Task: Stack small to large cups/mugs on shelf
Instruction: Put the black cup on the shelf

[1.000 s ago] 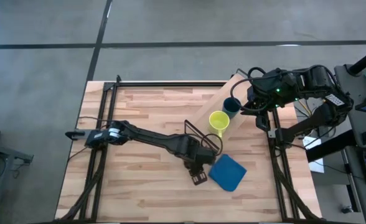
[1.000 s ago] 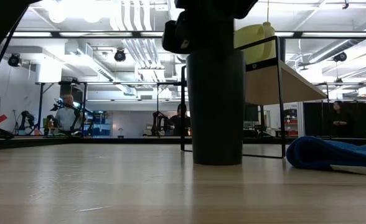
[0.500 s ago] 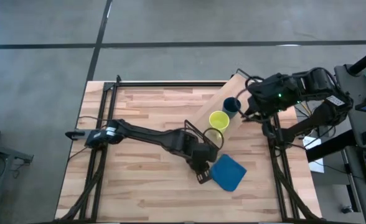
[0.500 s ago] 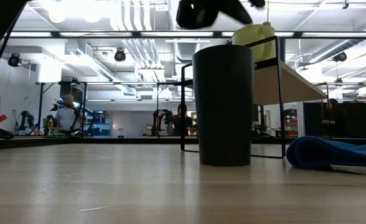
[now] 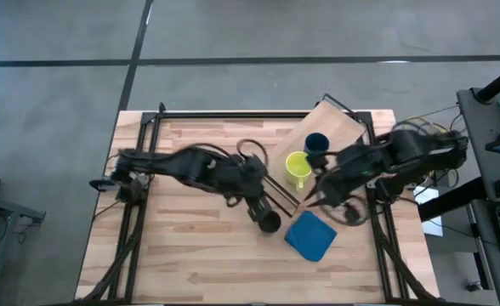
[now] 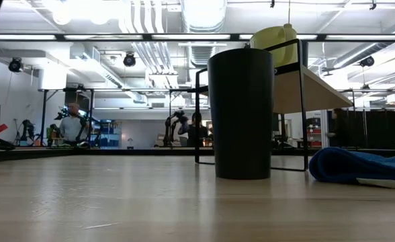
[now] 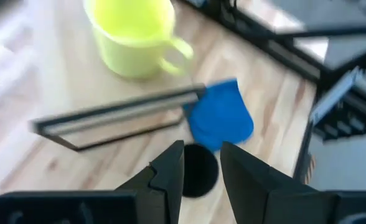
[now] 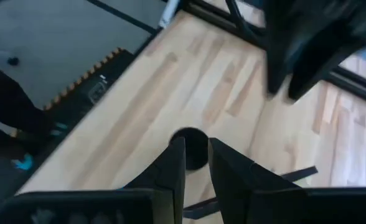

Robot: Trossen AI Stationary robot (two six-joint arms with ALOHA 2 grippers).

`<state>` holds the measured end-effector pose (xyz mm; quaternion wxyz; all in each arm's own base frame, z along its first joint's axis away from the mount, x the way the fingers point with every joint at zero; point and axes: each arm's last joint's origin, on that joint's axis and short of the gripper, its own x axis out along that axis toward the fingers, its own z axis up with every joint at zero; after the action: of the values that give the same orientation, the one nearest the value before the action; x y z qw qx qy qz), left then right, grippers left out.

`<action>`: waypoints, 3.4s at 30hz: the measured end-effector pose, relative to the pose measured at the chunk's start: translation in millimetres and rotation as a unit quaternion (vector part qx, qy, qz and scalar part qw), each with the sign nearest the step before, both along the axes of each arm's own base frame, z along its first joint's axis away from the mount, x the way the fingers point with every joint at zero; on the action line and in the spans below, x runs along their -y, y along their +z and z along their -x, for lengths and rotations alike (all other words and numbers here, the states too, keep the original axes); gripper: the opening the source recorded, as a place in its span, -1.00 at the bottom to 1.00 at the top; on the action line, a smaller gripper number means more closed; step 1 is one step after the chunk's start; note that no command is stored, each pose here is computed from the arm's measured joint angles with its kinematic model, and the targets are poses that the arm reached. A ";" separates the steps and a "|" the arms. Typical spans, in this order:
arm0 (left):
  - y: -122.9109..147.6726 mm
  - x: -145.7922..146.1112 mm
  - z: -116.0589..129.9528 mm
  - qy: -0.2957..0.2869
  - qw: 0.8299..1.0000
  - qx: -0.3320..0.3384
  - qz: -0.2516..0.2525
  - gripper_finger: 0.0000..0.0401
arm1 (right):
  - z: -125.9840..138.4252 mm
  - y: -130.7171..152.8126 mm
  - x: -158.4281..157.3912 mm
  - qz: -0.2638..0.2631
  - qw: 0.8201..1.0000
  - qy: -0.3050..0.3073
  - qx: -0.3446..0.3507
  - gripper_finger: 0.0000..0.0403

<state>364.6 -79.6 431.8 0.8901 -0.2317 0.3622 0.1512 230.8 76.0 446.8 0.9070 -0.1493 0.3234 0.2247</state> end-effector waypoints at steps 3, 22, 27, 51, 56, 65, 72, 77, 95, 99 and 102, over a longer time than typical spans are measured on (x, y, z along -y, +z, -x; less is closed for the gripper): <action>16.9 -6.0 17.2 0.023 0.999 0.027 -0.017 -0.55 | -13.7 -13.8 -3.4 0.005 1.000 -0.013 -0.014 -0.69; 36.4 -16.9 52.0 0.052 0.997 0.024 -0.051 -0.55 | -106.6 -134.8 -37.7 -0.003 0.978 0.010 -0.210 -0.69; 40.3 -18.0 55.7 0.054 0.997 0.032 -0.051 -0.55 | -121.2 -156.8 -45.1 -0.012 0.972 0.012 -0.233 -0.69; 45.5 -19.6 61.7 0.057 0.996 0.042 -0.051 -0.55 | -123.7 -169.8 -44.0 0.031 0.972 -0.018 -0.232 -0.69; 47.6 -20.6 63.4 0.064 0.995 0.049 -0.056 -0.55 | -124.1 -173.0 -44.2 0.030 0.972 -0.018 -0.231 -0.69; 48.9 -21.4 64.0 0.070 0.994 0.053 -0.061 -0.55 | -124.5 -180.7 -45.2 0.030 0.974 -0.014 -0.226 -0.69; 49.1 -21.8 64.2 0.076 0.993 0.054 -0.066 -0.55 | -123.1 -191.0 -44.7 0.030 0.972 -0.018 -0.233 -0.69; 49.1 -21.8 64.2 0.076 0.993 0.054 -0.066 -0.55 | -123.8 -192.7 -45.0 0.029 0.973 -0.018 -0.228 -0.69; 48.8 -23.1 65.9 0.081 0.992 0.049 -0.080 -0.55 | -107.1 -183.0 -58.9 -0.016 0.962 -0.026 -0.272 -0.95; 48.1 -24.0 66.4 0.084 0.992 0.045 -0.084 -0.55 | -94.2 -172.8 -64.6 -0.036 0.954 -0.048 -0.295 -0.96; 47.8 -24.0 66.4 0.085 0.992 0.044 -0.083 -0.55 | -81.7 -174.1 -64.6 -0.034 0.930 -0.089 -0.355 -0.96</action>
<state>298.2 -55.6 479.6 0.9053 -0.1930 0.2878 0.2458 312.4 140.6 272.7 0.7537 0.0012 0.6285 0.1922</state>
